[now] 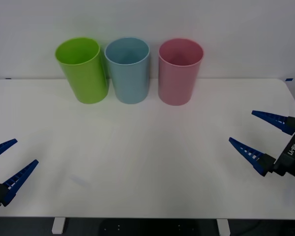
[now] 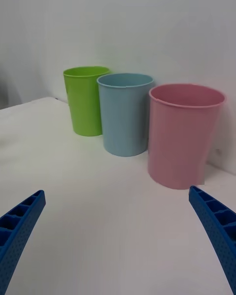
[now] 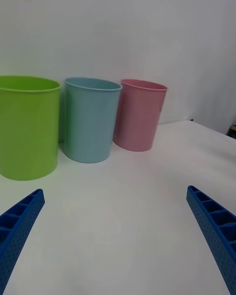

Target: Grasp the object on the table and drop it into the matching bin: aluminum can to the light blue bin, PET bottle to the pink bin.

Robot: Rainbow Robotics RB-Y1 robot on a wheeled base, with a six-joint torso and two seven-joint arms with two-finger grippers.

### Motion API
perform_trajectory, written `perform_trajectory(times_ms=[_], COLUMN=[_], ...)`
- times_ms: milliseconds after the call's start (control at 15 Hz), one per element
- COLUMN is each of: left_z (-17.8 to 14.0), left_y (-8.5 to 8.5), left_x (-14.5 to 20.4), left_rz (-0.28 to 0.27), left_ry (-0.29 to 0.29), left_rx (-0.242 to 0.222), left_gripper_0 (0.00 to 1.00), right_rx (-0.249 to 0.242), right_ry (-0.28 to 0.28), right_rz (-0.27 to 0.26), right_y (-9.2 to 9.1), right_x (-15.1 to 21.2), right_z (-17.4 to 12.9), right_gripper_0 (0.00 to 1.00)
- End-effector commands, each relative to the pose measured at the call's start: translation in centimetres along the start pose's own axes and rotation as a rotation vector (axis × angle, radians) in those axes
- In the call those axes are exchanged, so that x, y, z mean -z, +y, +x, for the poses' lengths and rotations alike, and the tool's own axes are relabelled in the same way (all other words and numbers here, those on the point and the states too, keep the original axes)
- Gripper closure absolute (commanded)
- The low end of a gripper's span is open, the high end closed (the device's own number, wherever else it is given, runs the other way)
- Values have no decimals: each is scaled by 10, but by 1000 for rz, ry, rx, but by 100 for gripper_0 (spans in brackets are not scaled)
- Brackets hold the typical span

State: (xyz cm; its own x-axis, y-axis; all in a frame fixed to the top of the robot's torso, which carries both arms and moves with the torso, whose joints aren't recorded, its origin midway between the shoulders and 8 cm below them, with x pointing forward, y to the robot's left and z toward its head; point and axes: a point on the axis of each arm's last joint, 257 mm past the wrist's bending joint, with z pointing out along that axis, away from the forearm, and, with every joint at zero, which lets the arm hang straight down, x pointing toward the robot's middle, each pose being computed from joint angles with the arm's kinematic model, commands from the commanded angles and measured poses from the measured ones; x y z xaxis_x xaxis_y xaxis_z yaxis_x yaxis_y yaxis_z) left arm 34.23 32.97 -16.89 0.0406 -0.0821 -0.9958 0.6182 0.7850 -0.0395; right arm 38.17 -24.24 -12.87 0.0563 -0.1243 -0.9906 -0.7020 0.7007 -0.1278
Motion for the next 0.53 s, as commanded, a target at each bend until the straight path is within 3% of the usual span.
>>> perform_trajectory(times_ms=[67, 533], left_z=[0, 0], left_y=[0, 0], left_x=[0, 0], left_rz=[0, 0], left_ry=[0, 0], left_rx=[0, 0], left_gripper_0=[0, 0], right_rx=[-24, -46], right_ry=[34, 68], right_rz=[10, 15], right_y=[3, 7], right_x=[19, 35], right_z=[12, 25], right_gripper_0=[0, 0])
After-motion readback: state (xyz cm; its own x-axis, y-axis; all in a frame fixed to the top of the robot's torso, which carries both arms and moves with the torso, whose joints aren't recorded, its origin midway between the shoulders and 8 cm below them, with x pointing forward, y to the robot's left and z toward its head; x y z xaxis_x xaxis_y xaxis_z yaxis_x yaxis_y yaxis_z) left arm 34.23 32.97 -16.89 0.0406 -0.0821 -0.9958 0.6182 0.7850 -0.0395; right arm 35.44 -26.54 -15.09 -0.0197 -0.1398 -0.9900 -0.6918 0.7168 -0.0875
